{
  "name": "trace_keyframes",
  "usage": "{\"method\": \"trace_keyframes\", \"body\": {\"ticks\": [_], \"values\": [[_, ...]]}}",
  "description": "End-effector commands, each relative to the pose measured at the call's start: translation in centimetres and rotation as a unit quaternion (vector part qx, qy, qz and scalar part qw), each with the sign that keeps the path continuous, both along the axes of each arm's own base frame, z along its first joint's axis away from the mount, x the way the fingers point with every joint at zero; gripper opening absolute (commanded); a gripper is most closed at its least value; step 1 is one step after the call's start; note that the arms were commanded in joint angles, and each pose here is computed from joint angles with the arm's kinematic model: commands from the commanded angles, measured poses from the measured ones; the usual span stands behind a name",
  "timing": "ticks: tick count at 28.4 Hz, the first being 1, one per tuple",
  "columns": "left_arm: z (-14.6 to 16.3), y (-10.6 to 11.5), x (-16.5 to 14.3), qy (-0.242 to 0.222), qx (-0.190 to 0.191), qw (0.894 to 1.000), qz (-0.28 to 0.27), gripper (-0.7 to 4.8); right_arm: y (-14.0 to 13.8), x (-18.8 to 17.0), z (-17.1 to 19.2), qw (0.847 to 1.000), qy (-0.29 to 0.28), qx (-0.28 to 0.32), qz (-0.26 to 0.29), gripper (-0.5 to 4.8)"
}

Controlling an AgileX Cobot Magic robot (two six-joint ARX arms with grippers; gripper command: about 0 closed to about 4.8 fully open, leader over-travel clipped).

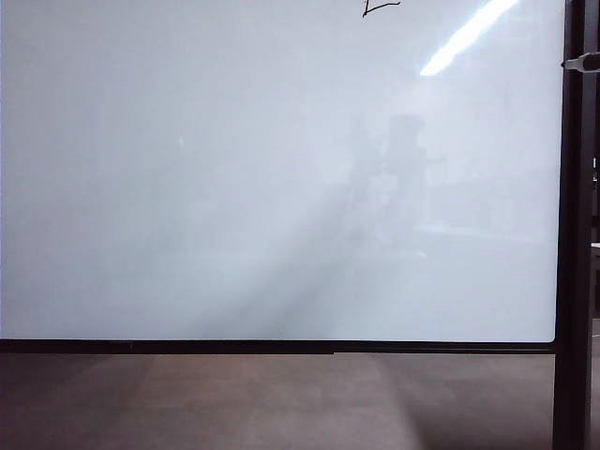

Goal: Reach to the right to find the marker pen, pick it up, and write the number 2 on the whiteboard.

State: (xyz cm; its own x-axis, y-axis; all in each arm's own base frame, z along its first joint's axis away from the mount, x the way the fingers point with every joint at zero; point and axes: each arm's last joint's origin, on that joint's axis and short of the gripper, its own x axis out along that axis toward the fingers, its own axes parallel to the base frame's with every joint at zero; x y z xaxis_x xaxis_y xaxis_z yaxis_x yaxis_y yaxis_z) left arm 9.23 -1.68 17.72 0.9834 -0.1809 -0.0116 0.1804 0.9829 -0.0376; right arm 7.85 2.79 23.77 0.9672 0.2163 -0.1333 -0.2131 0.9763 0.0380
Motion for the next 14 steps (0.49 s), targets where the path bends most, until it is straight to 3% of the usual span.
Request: {"method": "trace_keyframes", "body": {"ticks": [1, 14], "values": [[0.0, 0.8, 0.1, -0.008, 0.019, 0.999, 0.038, -0.05, 0.0, 0.0, 0.2, 1.0, -0.007, 0.005, 0.0, 0.63], [-0.6, 1.8, 0.5, -0.038, 0.038, 0.994, 0.092, -0.05, 0.0, -0.1, 0.2, 1.0, -0.009, 0.006, 0.0, 0.63]]}}
